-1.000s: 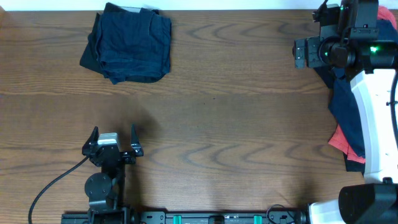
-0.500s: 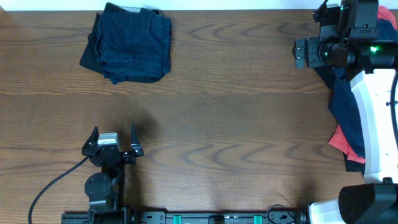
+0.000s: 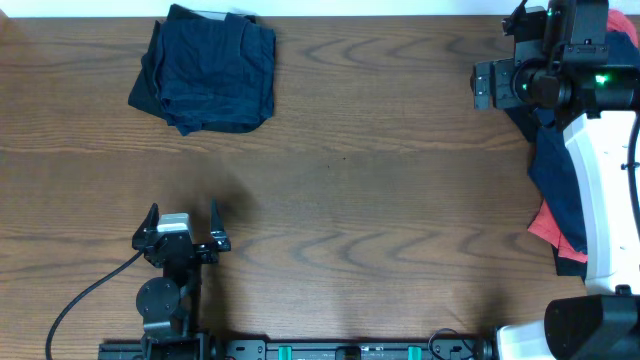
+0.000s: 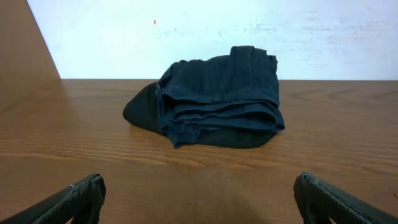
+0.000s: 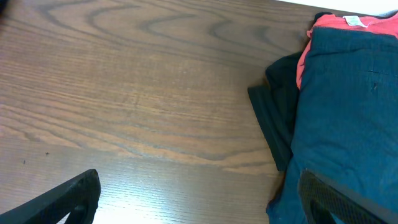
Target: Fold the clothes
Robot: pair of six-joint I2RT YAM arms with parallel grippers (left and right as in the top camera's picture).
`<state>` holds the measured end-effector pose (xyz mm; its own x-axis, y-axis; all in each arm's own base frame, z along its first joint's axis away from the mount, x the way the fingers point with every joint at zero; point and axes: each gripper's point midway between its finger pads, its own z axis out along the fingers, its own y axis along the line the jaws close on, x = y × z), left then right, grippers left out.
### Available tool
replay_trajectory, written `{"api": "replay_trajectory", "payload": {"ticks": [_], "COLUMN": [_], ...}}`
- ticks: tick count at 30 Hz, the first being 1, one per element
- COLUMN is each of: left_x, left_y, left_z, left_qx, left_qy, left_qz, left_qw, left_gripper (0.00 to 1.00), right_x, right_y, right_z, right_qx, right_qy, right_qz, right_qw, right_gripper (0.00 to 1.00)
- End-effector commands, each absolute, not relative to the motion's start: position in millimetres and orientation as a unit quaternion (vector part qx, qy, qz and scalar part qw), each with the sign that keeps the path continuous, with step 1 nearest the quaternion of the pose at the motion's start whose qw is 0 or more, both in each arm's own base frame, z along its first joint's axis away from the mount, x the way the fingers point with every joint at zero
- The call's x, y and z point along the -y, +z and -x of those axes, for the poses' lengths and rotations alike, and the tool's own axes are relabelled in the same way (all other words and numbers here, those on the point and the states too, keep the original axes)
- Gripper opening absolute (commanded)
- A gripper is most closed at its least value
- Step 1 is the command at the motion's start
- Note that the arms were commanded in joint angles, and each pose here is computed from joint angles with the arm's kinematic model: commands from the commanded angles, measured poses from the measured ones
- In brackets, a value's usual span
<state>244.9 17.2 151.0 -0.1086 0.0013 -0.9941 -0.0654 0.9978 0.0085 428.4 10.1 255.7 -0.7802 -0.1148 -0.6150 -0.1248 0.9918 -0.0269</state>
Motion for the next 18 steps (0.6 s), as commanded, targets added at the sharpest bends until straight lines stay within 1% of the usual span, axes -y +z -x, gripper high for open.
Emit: {"api": "replay_trajectory", "payload": {"ticks": [1, 6, 11, 15, 18], "left_x": [-19, -19, -19, -19, -19], "left_y": [135, 135, 135, 135, 135], "left_z": [-244, -244, -244, -244, -244], "left_qx": [-0.762, -0.762, -0.762, -0.762, -0.762], "left_qy": [0.023, 0.023, 0.023, 0.023, 0.023], "left_qz": [0.029, 0.029, 0.029, 0.029, 0.029], "left_qw": [0.647, 0.647, 0.647, 0.647, 0.647], "left_gripper": [0.98, 0.98, 0.98, 0.98, 0.98], "right_x": [-13, -21, -26, -20, -15], "right_y": [261, 262, 288, 312, 317], "right_z": [-429, -426, -412, -394, -376], "right_qx": [-0.941, -0.94, -0.927, -0.894, -0.86], "right_qy": [0.006, 0.009, 0.026, 0.012, 0.003], "right_qz": [0.07, 0.078, 0.083, 0.077, 0.071], "right_qw": [0.332, 0.331, 0.365, 0.442, 0.506], "right_gripper": [0.99, 0.99, 0.99, 0.99, 0.99]}}
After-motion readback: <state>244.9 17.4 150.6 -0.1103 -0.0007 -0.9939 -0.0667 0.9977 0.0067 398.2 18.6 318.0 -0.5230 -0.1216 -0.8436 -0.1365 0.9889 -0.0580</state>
